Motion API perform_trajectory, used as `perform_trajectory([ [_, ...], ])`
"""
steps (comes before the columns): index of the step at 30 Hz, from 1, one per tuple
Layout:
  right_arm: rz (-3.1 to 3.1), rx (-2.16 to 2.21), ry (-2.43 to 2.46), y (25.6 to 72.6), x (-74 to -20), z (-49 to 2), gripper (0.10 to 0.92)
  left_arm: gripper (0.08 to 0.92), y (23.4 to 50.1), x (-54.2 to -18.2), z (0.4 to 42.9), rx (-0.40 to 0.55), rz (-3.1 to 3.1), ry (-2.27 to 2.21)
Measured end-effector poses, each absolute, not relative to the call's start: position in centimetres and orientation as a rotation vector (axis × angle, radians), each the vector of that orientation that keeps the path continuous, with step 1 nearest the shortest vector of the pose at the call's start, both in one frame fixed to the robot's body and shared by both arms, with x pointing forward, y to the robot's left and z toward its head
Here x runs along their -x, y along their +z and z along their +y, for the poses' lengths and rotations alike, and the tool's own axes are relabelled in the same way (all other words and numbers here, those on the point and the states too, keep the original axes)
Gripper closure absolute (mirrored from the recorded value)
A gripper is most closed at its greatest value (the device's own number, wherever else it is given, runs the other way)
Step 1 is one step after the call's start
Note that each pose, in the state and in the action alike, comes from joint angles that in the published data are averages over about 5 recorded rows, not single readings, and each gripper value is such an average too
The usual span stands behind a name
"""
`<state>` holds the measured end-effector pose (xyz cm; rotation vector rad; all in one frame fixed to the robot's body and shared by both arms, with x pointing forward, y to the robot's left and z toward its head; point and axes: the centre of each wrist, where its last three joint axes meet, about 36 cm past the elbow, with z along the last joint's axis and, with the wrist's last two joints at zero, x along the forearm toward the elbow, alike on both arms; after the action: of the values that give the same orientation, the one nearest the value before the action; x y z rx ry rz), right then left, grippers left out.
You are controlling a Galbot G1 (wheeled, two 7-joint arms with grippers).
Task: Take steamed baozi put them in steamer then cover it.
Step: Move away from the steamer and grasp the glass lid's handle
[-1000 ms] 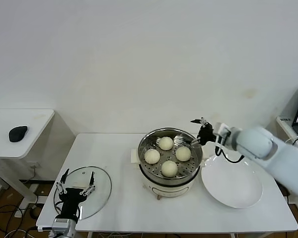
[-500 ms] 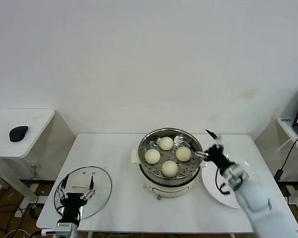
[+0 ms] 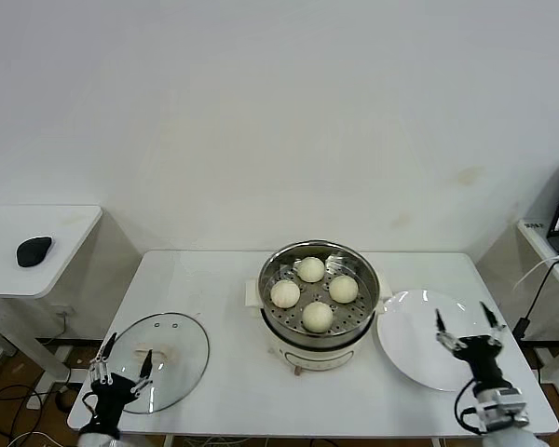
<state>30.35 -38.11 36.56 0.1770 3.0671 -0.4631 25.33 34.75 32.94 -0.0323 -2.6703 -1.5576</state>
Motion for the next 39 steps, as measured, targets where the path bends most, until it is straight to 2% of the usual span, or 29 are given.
perform_trajectory([
  [9, 3.046, -0.443, -0.416, 36.1, -27.7, -39.7, 0.200, 0.177, 32.1, -25.4, 38.2, 0.210, -2.375, -2.040],
  [19, 3.020, -0.615, -0.387, 35.9, -26.1, -40.6, 0.200, 0.177, 30.5, -26.9, 40.2, 0.346, -2.162, -2.258],
  [27, 3.013, -0.667, -0.385, 35.6, -25.2, -40.8, 0.200, 0.177, 29.1, -28.8, 41.2, 0.388, -2.073, -2.321],
  [39, 3.013, -0.693, -0.399, 35.1, -24.3, -40.7, 0.200, 0.177, 28.6, -31.8, 41.3, 0.381, -2.041, -2.370],
])
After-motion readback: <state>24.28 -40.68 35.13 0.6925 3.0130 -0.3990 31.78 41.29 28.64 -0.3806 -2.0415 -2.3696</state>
